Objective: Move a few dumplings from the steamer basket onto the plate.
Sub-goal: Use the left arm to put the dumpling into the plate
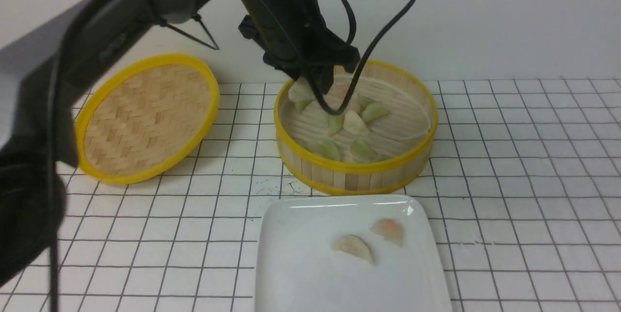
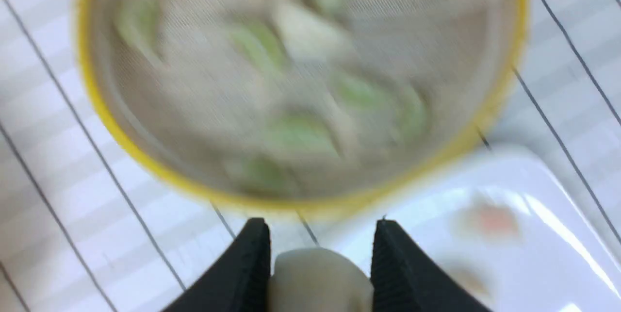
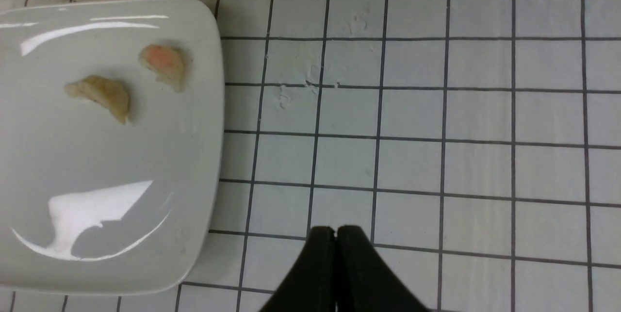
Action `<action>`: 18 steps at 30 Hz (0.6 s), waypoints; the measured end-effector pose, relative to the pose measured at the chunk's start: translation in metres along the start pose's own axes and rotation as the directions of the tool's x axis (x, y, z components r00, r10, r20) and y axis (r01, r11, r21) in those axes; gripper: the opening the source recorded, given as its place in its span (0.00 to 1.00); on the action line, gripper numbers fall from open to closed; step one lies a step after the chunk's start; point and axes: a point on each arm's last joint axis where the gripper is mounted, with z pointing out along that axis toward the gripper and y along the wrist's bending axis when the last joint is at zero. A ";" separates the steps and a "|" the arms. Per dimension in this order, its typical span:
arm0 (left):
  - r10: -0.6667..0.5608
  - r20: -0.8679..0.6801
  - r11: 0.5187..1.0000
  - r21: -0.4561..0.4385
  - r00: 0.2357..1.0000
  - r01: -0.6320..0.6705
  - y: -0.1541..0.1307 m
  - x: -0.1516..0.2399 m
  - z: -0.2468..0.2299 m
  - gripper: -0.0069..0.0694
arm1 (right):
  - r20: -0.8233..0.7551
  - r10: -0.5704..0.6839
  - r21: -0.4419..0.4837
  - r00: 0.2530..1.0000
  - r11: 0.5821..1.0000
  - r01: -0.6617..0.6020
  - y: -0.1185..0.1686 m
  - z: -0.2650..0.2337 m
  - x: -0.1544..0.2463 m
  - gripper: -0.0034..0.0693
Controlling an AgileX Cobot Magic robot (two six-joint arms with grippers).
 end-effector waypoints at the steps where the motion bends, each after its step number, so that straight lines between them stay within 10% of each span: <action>1: 0.001 -0.036 1.000 0.013 0.999 -0.001 -0.004 0.013 0.002 0.40 | 0.000 0.002 -0.003 1.000 1.000 -0.002 0.000 0.000 0.000 0.03; 18: -0.015 -0.428 0.990 0.121 0.904 0.073 -0.017 0.094 0.123 0.48 | -0.003 -0.011 -0.085 1.000 0.996 0.010 0.008 0.013 -0.022 0.03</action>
